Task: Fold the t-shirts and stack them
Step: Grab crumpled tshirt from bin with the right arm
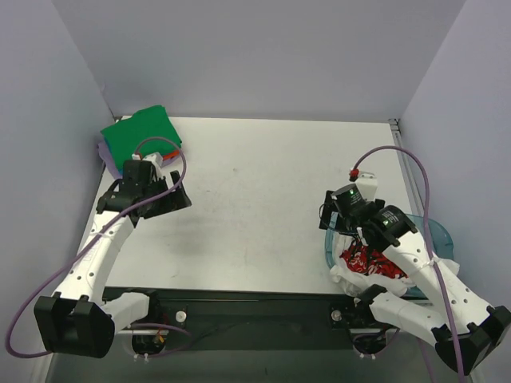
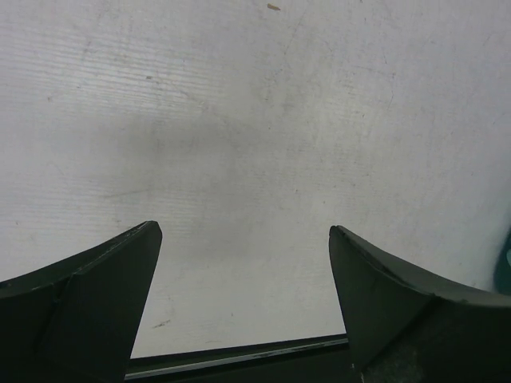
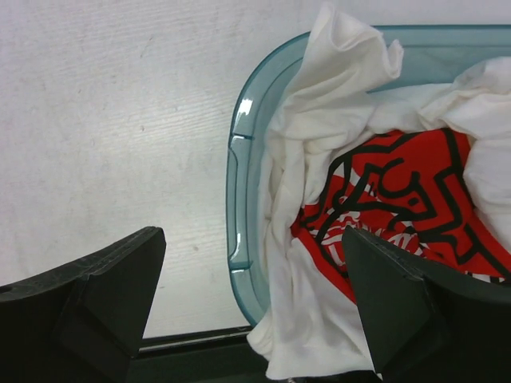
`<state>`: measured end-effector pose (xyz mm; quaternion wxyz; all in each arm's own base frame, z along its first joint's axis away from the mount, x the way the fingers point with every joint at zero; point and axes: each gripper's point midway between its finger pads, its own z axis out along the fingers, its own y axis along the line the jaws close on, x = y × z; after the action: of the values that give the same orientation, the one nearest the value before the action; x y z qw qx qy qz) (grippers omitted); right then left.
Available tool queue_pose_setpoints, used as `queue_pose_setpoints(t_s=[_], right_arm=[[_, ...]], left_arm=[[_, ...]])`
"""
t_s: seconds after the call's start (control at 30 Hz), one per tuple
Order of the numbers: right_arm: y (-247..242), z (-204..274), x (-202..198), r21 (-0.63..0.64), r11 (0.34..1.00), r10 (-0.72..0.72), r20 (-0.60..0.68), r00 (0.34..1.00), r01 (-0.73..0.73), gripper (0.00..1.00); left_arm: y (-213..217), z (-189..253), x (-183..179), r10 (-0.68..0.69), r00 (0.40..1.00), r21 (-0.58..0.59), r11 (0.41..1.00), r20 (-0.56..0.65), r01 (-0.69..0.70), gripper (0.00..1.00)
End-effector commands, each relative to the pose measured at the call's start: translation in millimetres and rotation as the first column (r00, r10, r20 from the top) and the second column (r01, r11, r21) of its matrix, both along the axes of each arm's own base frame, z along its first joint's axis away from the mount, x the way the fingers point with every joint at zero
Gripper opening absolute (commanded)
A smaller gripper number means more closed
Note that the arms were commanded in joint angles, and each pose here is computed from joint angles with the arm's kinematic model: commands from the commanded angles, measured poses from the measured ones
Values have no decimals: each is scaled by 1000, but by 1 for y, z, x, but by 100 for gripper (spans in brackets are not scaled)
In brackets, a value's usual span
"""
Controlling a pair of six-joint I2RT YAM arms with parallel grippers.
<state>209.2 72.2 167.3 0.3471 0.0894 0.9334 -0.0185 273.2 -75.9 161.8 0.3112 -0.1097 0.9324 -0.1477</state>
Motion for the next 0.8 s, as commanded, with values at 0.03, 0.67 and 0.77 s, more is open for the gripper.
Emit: queue_pose_setpoints(t_s=[0.03,0.67,0.77], right_arm=[[-35,9,3,-136,982,-119,68,991,127,100],[-123,-48,-54,-205,761,-648,-202,735,615,100],[-143,-52,-63,-241,687,-727,-225,649,686,100]], left_arm=[[1,19,16,23,999,9,1000,43,-23,97],[-23,17,27,-87,994,-75,993,68,92,95],[-25,16,25,-89,994,-89,991,71,95,95]])
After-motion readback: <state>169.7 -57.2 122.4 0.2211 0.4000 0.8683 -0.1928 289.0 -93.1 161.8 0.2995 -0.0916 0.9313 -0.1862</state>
